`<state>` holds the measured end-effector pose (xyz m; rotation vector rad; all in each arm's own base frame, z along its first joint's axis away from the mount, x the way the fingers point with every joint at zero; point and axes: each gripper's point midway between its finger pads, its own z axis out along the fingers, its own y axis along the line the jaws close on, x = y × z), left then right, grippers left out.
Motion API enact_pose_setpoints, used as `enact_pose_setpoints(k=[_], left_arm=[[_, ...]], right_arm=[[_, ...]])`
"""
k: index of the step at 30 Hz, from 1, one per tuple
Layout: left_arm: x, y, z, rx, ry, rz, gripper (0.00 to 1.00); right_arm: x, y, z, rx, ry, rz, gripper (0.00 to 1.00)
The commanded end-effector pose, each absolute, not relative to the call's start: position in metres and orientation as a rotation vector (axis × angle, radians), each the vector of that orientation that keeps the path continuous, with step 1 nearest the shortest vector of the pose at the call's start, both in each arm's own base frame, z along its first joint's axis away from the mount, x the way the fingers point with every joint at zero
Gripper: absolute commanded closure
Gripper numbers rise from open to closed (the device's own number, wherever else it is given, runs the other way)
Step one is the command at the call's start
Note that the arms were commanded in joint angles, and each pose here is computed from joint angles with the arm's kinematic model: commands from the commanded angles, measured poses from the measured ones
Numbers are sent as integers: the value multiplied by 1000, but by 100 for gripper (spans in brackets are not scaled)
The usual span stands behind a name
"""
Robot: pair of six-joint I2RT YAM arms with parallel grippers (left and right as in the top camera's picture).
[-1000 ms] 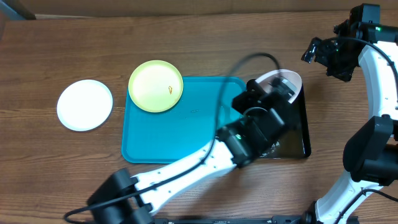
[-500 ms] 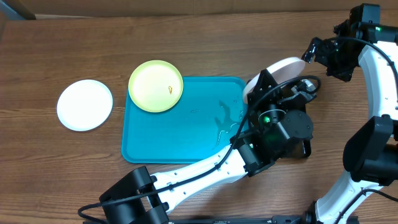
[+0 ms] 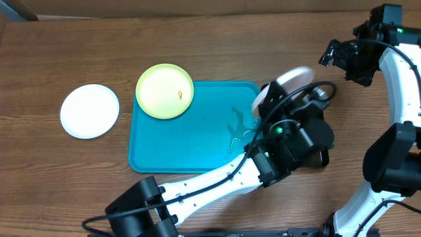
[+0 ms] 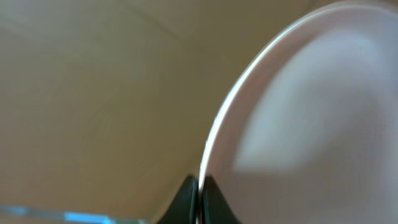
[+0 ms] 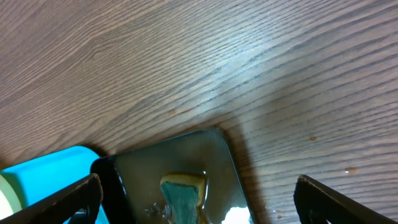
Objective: Clean dirty plates on tray and stack at the side
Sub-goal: 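Lift the white plate with the left gripper and tip it over the basin, then carry the white plate left and stack it on the table plate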
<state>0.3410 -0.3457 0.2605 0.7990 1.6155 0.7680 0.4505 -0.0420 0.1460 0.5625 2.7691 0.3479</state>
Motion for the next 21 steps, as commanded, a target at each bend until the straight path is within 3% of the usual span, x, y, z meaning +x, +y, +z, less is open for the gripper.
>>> enact_pose_setpoints(k=[1, 6, 12, 21], left_arm=[[343, -348, 212, 719, 1833, 458, 96], [345, -342, 176, 690, 2075, 158, 96], [352, -345, 206, 631, 2190, -352, 96], [408, -208, 195, 41, 2485, -657, 96]], right_arm=[[454, -42, 156, 546, 2741, 352, 0], [454, -42, 156, 546, 2741, 352, 0], [454, -42, 156, 546, 2741, 352, 0], [454, -42, 156, 546, 2741, 352, 0]])
